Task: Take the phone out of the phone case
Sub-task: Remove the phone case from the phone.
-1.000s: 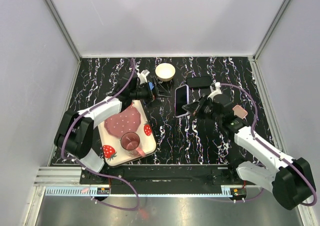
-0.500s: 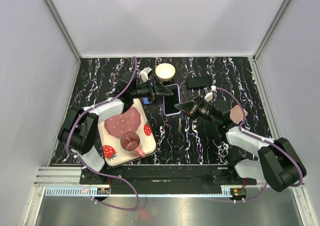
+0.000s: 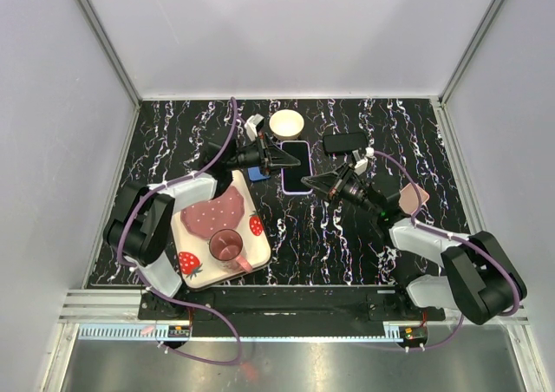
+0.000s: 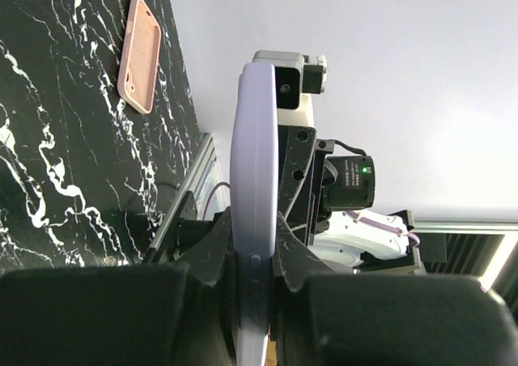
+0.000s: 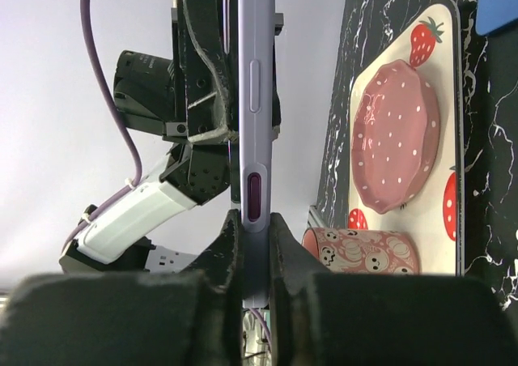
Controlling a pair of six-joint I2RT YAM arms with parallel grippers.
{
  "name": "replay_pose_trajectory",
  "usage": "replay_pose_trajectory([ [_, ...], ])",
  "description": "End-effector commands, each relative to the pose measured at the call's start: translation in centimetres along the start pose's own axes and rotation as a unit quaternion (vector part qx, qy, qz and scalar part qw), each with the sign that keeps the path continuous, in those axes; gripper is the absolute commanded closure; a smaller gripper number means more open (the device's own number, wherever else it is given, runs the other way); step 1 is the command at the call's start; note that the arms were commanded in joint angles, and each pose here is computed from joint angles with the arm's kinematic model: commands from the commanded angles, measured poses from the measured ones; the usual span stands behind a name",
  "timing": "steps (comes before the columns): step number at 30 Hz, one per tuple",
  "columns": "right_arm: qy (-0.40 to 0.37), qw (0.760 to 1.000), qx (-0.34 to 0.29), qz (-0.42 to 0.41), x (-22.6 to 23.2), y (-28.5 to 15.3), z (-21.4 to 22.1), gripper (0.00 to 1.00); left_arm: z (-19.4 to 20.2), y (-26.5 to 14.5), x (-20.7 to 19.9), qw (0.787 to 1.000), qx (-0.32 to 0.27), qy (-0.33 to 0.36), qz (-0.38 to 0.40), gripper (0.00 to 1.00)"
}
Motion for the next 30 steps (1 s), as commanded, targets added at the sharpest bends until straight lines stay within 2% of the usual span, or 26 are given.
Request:
replay_pose_trajectory([
  [1, -0.03, 0.998, 0.014, -0.054, 2.8, -0.6, 0.8, 0.79, -1.0, 0.1, -1.1, 0.999, -0.037, 0.012, 0.034, 1.0],
  [2, -0.027, 0.998, 0.008, -0.05, 2.6, -0.7, 0.7, 0.74, -1.0, 0.1, -1.2, 0.998, -0.041, 0.013, 0.036, 1.0],
  [3, -0.025, 0.998, 0.006, -0.048, 2.5, -0.8, 0.7, 0.64, -1.1, 0.1, -1.5, 0.998, -0.044, 0.014, 0.038, 1.0],
  [7, -0.018, 0.999, 0.002, -0.047, 2.5, -1.4, 0.9, 0.51, -1.8, -0.1, -1.8, 0.997, -0.062, 0.012, 0.036, 1.0],
  [9, -0.017, 0.999, 0.003, -0.047, 2.6, -1.5, 1.0, 0.48, -2.0, -0.2, -2.0, 0.997, -0.068, 0.011, 0.037, 1.0],
  [12, -0.013, 0.999, 0.002, -0.048, 2.6, -1.6, 1.0, 0.49, -2.3, -0.3, -2.4, 0.996, -0.079, 0.009, 0.042, 1.0],
  [16, -0.001, 0.998, -0.001, -0.065, 2.9, -1.8, 1.0, 0.56, -2.6, -0.4, -2.7, 0.995, -0.086, 0.008, 0.046, 1.0],
  [18, 0.016, 0.998, -0.001, -0.067, 2.5, -1.8, 1.0, 0.67, -2.6, -0.4, -2.7, 0.995, -0.087, 0.008, 0.046, 1.0],
  [19, 0.014, 0.996, -0.003, -0.085, 3.1, -1.9, 1.0, 0.77, -2.7, -0.5, -2.8, 0.995, -0.089, 0.01, 0.048, 1.0],
  [20, 0.017, 0.996, -0.005, -0.092, 3.2, -1.9, 0.9, 1.0, -2.7, -0.5, -2.9, 0.995, -0.09, 0.008, 0.05, 1.0],
  [24, 0.05, 0.991, -0.012, -0.124, 3.2, -1.9, 0.5, 1.0, -2.6, -0.7, -3.7, 0.993, -0.09, 0.009, 0.073, 1.0],
  [25, 0.044, 0.986, -0.011, -0.162, 4.5, -2.2, 0.4, 1.0, -2.6, -0.9, -4.5, 0.991, -0.093, 0.022, 0.093, 1.0],
  [27, 0.078, 0.978, -0.011, -0.191, 5.4, -2.0, -0.1, 1.0, -2.6, -1.1, -5.7, 0.989, -0.093, 0.023, 0.116, 1.0],
  [30, 0.074, 0.971, -0.004, -0.227, 8.2, -1.8, -0.3, 1.0, -2.4, -1.8, -8.8, 0.981, -0.089, 0.064, 0.158, 1.0],
])
Point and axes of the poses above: each gripper's point midway between its finger pads, its own y axis out along the fingers, its own x axis along the line the jaws close on, z = x × y, the point moved 2 cm from there along -y, back along the fingers, and after that the axes turned 9 degrees about y, right-handed, at the moved point
